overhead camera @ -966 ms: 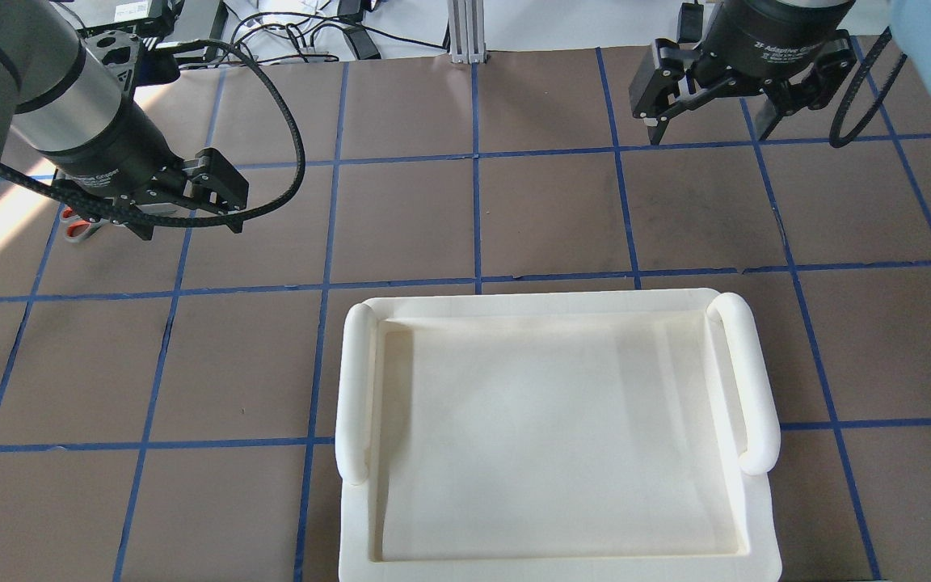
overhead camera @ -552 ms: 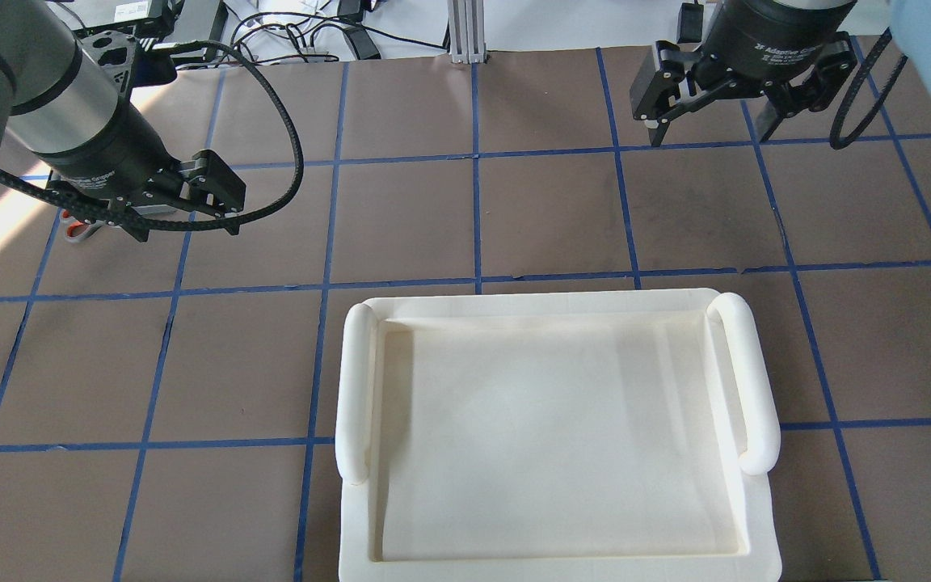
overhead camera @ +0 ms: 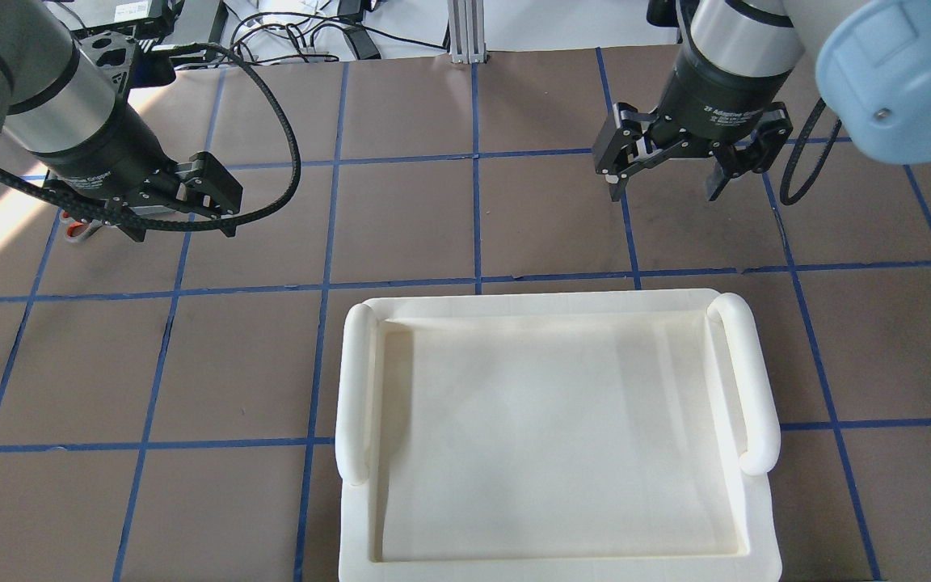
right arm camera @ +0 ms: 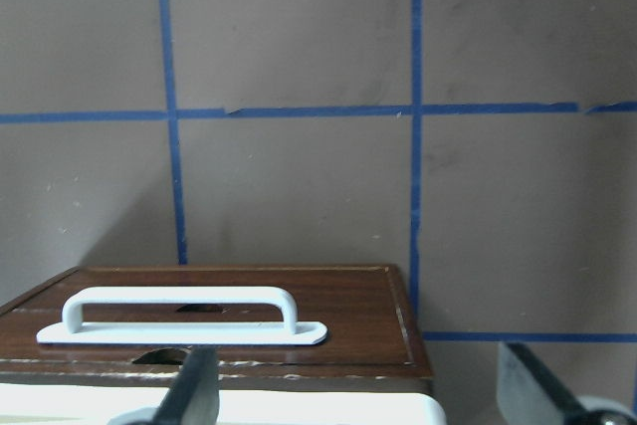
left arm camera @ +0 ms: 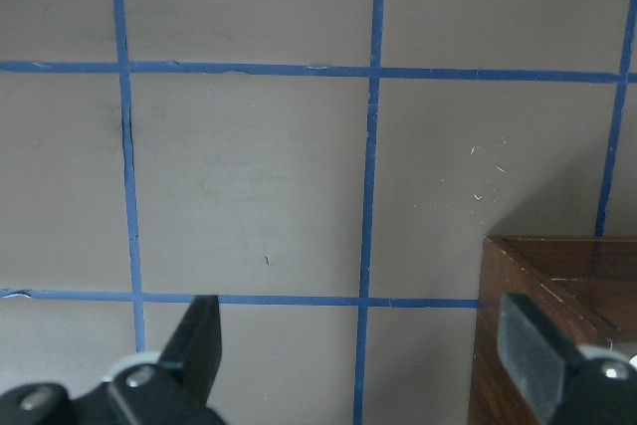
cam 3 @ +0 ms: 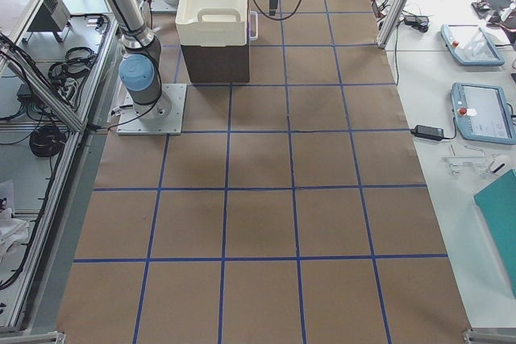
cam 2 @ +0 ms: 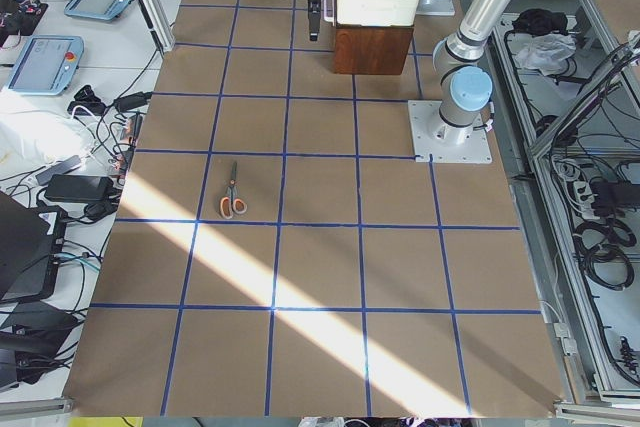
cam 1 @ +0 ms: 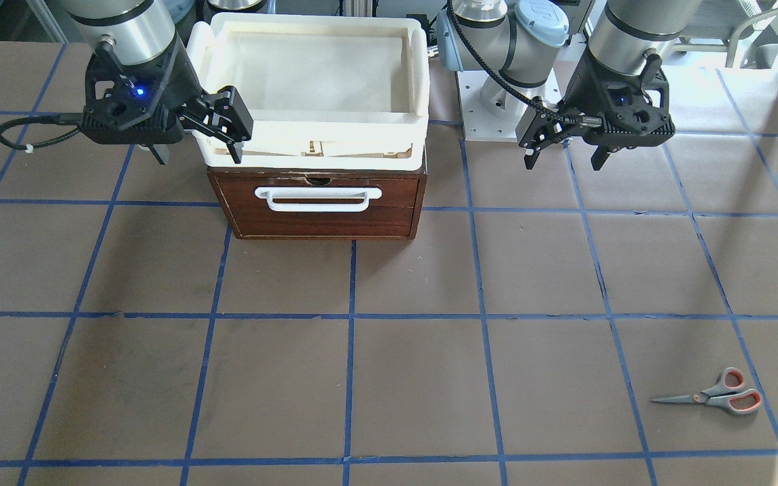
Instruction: Place scissors in drawer with both arms
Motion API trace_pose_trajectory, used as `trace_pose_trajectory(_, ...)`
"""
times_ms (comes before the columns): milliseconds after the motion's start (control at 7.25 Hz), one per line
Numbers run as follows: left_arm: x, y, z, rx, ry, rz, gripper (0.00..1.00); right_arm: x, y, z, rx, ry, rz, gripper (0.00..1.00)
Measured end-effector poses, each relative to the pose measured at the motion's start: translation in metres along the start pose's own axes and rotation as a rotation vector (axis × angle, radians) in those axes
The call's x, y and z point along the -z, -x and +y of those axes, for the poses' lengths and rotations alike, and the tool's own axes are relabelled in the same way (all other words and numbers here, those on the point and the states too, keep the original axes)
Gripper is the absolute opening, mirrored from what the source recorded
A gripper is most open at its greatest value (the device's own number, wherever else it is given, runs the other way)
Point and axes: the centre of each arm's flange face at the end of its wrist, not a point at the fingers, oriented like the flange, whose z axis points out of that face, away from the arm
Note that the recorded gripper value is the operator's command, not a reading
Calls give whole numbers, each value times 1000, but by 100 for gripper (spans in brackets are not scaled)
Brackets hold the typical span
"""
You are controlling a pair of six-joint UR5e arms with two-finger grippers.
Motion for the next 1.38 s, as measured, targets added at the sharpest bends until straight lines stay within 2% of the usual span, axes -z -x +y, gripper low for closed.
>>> trace_pose_trajectory(138, -1, 14, -5, -97, 3, -17, 100, -27, 16, -8, 27, 56, -44, 100)
trace_pose_trajectory(276, -4, 43, -12, -200, 9, -36, 100, -59, 43, -15, 81, 112, -56, 100)
trace_pose_trajectory(414, -7, 80, -18, -323, 17, -44, 100, -84, 76, -15, 173, 150, -55, 100)
trace_pose_trajectory(552, -12, 116, -24, -458, 22, -49, 100, -101, 101, -15, 300, 176, -57, 100)
trace_pose_trajectory(966, -59, 187, -54, -781, 47, -33, 100, -135, 123, -45, 786, 212, -115, 100)
trace_pose_trajectory(1241, -102, 217, -80, -947, 41, -29, 100, -149, 125, -56, 1152, 238, -169, 98)
trace_pose_trajectory(1379, -123, 228, -89, -1024, 47, -22, 100, -153, 123, -59, 1343, 266, -179, 97)
